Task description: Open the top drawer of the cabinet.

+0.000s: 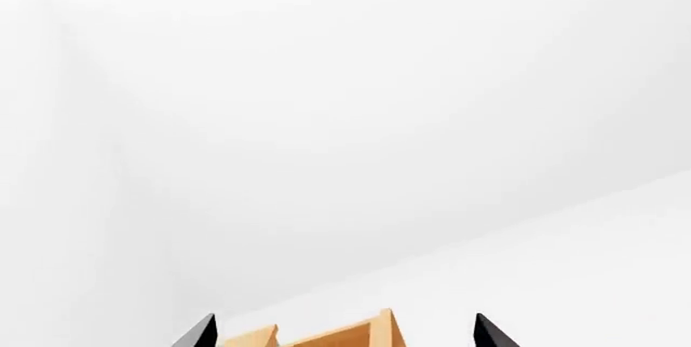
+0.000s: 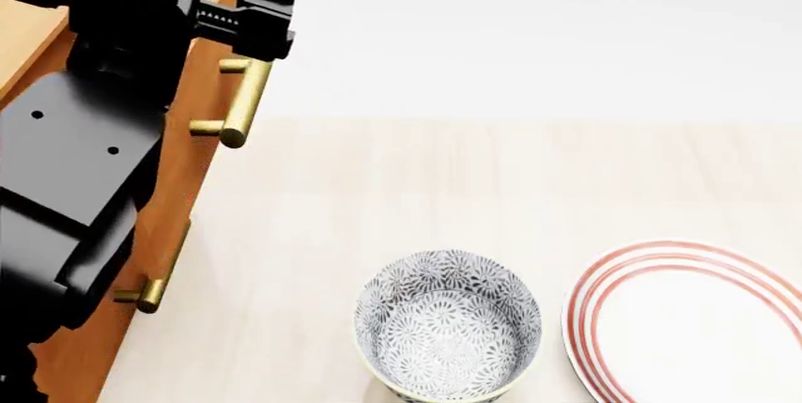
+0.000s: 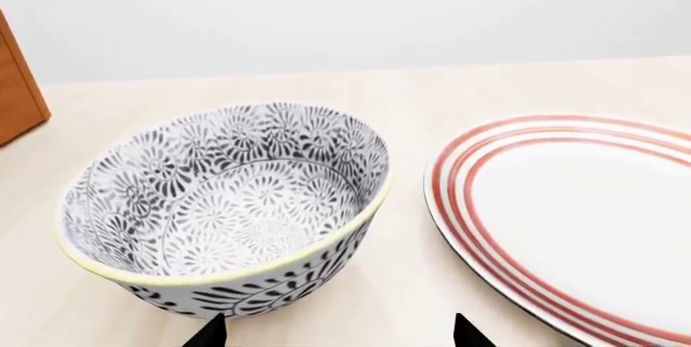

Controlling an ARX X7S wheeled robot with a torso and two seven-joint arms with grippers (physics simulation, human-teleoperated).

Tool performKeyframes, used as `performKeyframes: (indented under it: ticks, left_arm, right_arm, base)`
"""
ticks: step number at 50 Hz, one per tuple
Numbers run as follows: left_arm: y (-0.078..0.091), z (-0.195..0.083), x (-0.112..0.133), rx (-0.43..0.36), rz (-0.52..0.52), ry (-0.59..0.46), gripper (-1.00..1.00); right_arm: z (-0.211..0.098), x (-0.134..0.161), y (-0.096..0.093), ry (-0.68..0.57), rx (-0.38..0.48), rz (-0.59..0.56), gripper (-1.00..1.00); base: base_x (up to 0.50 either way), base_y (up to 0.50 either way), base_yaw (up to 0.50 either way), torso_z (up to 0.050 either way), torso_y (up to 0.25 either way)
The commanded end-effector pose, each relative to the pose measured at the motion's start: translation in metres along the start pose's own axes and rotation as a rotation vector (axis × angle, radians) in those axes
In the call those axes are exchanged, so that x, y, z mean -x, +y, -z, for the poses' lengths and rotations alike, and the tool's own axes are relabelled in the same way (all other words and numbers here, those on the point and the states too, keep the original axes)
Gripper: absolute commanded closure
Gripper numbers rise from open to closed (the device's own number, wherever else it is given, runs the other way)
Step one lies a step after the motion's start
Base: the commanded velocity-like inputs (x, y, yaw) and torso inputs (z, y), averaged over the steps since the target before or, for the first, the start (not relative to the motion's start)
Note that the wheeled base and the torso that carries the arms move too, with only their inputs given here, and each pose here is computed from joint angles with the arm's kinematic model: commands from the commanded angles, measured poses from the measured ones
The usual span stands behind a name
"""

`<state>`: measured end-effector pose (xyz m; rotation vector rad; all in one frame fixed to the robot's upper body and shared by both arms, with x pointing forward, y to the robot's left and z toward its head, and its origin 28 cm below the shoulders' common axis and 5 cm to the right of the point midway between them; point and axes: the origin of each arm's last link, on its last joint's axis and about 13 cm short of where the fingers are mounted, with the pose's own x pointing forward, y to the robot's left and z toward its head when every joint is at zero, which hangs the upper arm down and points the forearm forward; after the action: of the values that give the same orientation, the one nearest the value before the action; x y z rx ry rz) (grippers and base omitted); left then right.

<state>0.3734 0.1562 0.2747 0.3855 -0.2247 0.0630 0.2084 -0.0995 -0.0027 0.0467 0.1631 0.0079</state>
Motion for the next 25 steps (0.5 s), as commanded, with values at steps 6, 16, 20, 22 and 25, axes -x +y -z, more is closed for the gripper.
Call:
performKeyframes:
  ticks: [6, 16, 20, 22, 25]
  left_arm:
    - [0.004, -0.004, -0.009, 0.161, 0.021, 0.075, -1.00]
    - [0.002, -0.005, -0.010, 0.191, 0.033, 0.102, -1.00]
    - [0.001, 0.007, -0.014, 0.180, 0.023, 0.134, -1.00]
    - [0.000, 0.009, -0.015, 0.179, 0.022, 0.139, -1.00]
    - [-0.001, 0.011, -0.014, 0.180, 0.028, 0.152, -1.00]
  right_arm:
    - [-0.001, -0.001, 0.002, -0.010, -0.005, -0.007, -1.00]
    - [-0.001, -0.001, 0.002, -0.009, -0.004, -0.006, -1.00]
    - [-0.001, -0.001, 0.002, -0.007, -0.003, -0.006, -1.00]
    - [-0.001, -0.001, 0.002, -0.006, -0.003, -0.006, -1.00]
    - [-0.001, -0.001, 0.002, -0.005, -0.003, -0.006, -1.00]
  base:
    - [0.00, 0.00, 0.00, 0.000, 0.000]
    - [0.00, 0.00, 0.00, 0.000, 0.000]
    - [0.00, 0.00, 0.00, 0.000, 0.000]
    - [0.00, 0.00, 0.00, 0.000, 0.000]
    - [0.00, 0.00, 0.00, 0.000, 0.000]
